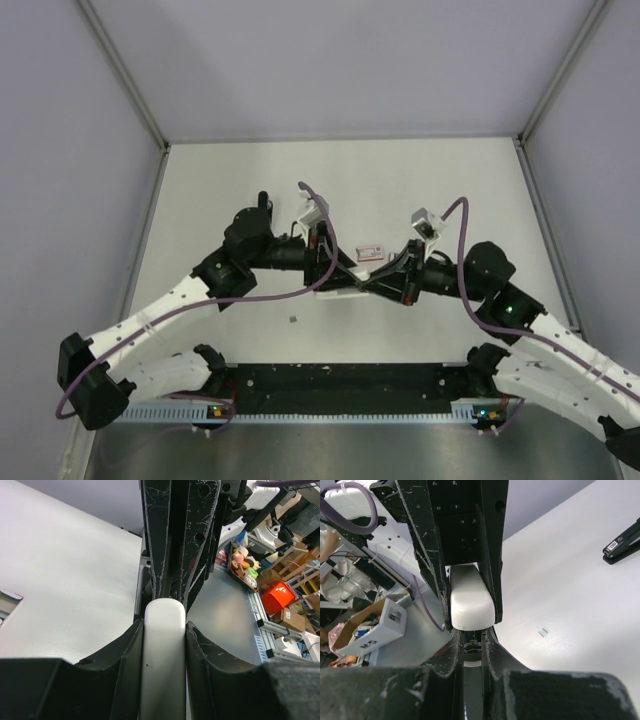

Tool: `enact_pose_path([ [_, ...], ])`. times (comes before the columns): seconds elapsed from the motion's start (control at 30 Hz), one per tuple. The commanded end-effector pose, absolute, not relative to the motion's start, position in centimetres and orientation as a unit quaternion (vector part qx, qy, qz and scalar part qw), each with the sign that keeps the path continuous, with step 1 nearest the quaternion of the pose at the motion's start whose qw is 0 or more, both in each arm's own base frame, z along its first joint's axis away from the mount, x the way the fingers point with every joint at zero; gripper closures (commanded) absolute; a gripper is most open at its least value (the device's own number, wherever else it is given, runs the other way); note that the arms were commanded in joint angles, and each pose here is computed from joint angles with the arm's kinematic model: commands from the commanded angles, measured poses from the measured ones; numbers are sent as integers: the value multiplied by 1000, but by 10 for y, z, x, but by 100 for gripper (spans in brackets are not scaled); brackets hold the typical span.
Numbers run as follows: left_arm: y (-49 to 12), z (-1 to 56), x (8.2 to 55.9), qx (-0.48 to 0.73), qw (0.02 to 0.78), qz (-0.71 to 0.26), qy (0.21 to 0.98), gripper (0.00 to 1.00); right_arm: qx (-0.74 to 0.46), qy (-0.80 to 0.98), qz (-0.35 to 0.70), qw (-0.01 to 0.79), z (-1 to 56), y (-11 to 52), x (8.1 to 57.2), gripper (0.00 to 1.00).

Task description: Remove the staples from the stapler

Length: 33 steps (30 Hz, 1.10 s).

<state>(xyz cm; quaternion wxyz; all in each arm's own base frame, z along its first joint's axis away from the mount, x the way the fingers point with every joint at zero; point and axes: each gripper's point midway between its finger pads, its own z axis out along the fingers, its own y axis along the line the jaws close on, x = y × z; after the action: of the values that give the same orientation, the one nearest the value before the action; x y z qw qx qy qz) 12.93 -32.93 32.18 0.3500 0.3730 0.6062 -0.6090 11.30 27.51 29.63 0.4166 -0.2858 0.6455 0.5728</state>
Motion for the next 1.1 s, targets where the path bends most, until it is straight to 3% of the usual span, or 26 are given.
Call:
enact_pose_path([
  [0.0, -316, 438, 180, 289, 584, -580, 489, 100, -329, 684, 597, 259, 235, 289, 57, 100],
  [0.77, -305, 433, 188, 271, 611, -552, 499, 100, -331, 682, 601, 252, 228, 308, 56, 100],
  [1.07, -304, 414, 178, 296, 591, -548, 512, 100, -343, 723, 521, 299, 229, 298, 79, 100],
])
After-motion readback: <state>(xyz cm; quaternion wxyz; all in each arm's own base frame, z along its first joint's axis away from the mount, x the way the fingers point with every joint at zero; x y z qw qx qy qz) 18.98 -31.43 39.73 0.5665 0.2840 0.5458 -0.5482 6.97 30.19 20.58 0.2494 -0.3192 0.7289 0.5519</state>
